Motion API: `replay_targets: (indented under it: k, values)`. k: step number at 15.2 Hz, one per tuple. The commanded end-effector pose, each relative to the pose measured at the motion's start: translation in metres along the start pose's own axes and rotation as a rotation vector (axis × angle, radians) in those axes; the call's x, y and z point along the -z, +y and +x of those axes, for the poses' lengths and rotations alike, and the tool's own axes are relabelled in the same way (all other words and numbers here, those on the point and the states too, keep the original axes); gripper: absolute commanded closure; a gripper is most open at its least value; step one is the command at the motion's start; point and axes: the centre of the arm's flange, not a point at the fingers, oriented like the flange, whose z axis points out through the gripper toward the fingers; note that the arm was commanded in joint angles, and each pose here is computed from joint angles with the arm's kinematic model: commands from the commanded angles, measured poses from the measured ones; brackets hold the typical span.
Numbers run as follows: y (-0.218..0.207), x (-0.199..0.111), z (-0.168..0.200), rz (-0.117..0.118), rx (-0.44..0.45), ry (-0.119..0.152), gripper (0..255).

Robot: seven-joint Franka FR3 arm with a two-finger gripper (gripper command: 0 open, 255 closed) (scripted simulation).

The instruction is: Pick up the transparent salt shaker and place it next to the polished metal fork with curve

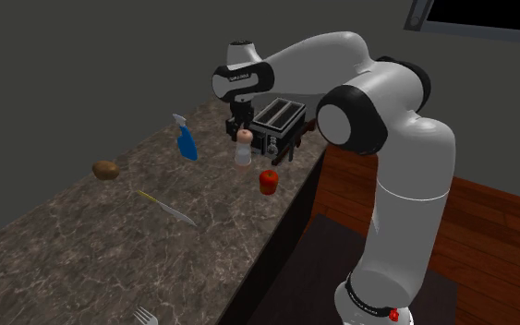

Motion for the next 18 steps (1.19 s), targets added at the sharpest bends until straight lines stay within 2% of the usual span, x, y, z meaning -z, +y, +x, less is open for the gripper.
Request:
replay_targets:
  k: [1, 18]
  values:
    - [0.000, 0.010, 0.000, 0.000, 0.000, 0.000, 255]
    - [-0.001, 0.100, 0.006, 0.000, 0.000, 0.000, 255]
